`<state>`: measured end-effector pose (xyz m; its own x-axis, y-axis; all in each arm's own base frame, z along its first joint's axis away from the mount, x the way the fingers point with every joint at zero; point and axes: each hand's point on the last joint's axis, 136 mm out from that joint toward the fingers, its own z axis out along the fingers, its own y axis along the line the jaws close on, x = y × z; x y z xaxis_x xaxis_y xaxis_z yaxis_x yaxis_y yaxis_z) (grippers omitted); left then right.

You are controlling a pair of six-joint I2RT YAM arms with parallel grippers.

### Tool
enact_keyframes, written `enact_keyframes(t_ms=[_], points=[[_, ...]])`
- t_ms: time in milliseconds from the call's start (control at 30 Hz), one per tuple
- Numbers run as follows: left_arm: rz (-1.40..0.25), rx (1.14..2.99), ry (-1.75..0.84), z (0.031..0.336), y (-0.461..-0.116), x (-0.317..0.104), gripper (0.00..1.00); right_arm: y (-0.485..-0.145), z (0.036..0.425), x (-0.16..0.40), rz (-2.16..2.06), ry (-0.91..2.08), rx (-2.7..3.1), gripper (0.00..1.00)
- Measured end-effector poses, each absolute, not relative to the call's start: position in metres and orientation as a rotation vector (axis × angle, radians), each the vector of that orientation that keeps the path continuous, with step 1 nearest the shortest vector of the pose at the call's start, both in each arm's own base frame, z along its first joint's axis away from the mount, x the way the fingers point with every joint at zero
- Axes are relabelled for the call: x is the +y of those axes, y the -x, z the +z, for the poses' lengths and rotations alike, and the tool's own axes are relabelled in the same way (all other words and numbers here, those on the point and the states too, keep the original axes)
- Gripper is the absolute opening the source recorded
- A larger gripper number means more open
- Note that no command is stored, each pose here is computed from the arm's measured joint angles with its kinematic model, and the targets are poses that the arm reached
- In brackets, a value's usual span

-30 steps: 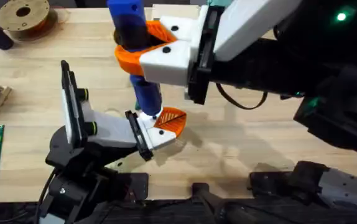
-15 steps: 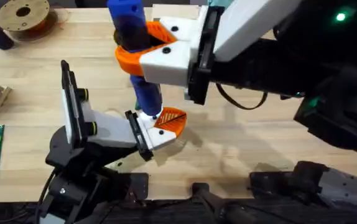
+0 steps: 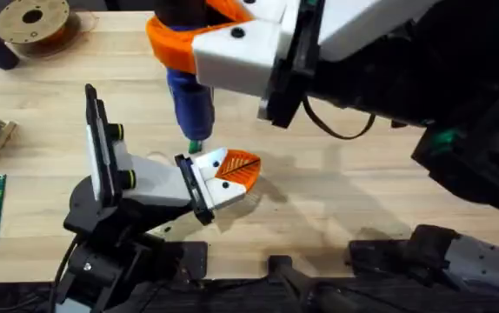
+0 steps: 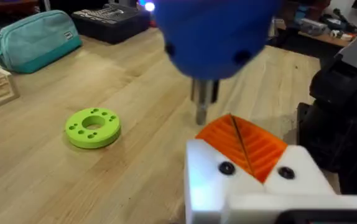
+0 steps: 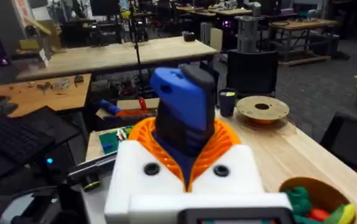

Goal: Pick up the gripper from the table and insert it into the empty holder that is missing its gripper. Then pick up a screw, insert it into the mounting hole, and use the screwdriver to tighten it. Finally, clean up the table by picking up the vegetable and placing it into the bucket.

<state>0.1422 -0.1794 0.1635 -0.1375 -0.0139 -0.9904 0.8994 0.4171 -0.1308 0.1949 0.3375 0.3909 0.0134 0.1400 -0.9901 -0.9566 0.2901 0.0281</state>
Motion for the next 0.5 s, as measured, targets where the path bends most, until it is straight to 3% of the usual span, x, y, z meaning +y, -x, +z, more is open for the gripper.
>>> enact_keyframes(t_ms=[500], points=[[-0.97, 1.493, -0.827, 0.163, -0.142, -0.179, 0.004, -0.212, 0.375, 0.328, 1.02, 0.886, 1.317, 0.029]])
